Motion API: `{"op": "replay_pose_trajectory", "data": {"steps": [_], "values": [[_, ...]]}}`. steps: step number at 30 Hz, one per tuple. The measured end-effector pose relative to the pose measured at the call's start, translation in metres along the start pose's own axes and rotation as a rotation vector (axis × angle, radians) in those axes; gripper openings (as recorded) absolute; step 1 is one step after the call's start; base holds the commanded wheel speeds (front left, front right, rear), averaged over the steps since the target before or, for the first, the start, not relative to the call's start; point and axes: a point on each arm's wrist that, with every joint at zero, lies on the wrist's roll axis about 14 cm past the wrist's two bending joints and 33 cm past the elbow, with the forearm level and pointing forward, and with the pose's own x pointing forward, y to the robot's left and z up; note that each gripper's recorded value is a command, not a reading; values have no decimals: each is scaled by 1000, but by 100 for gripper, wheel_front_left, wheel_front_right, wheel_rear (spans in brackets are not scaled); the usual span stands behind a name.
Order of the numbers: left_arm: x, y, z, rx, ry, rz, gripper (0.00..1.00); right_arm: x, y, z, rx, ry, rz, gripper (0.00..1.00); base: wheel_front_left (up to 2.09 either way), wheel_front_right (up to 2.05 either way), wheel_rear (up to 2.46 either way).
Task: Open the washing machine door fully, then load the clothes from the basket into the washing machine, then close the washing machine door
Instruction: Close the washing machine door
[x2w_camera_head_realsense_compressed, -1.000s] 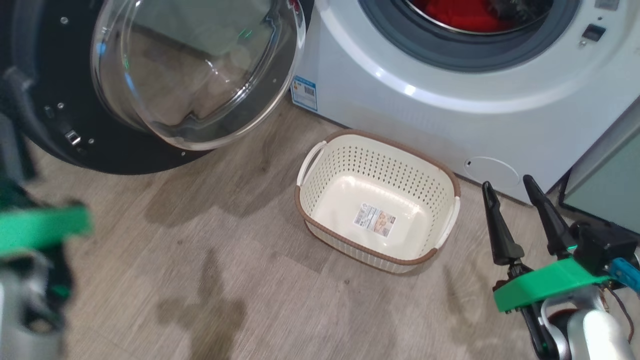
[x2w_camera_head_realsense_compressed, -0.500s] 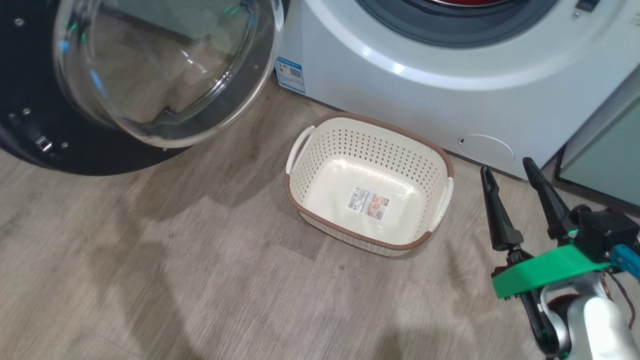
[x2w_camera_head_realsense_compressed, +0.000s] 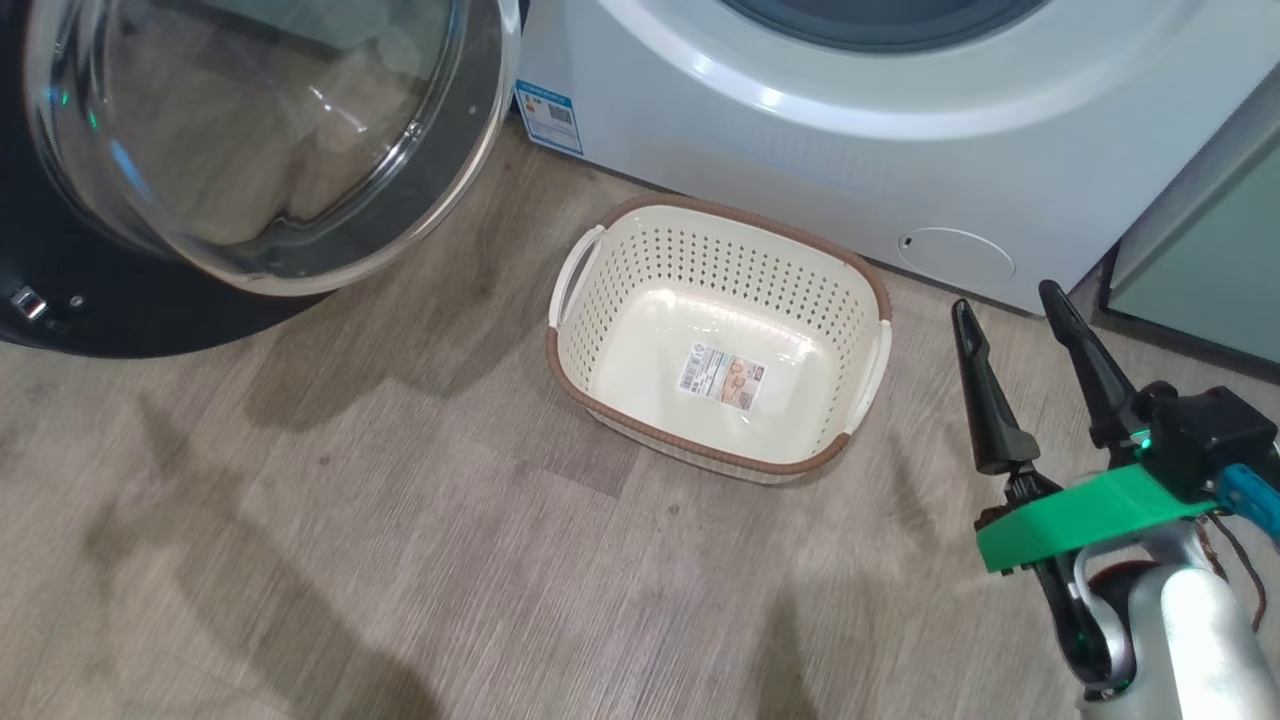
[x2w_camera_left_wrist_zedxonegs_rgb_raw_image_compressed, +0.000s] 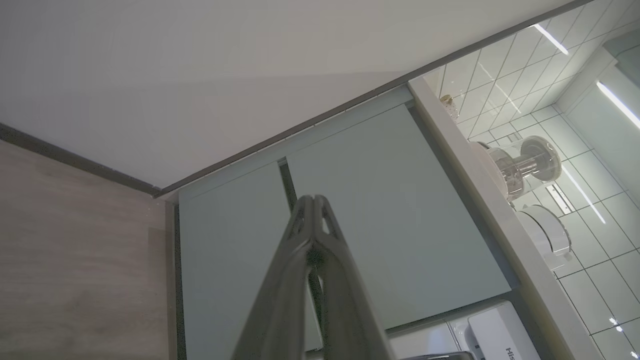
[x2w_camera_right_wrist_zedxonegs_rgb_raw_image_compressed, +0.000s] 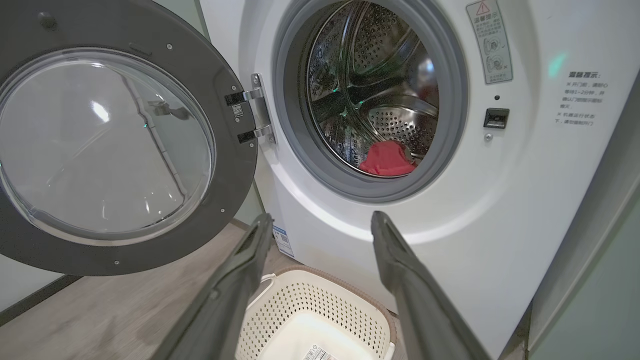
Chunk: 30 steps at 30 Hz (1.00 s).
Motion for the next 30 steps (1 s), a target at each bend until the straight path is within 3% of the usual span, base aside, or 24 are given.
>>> {"op": "replay_pose_trajectory", "data": {"steps": [14, 30], "values": [[1, 43, -45, -59, 182, 129, 0, 5, -10, -9, -14, 29, -16, 100, 0, 0, 0], [-7, 55, -97, -66, 381, 160, 0, 6, -15, -6, -20, 30, -30, 100, 0, 0, 0]]}}
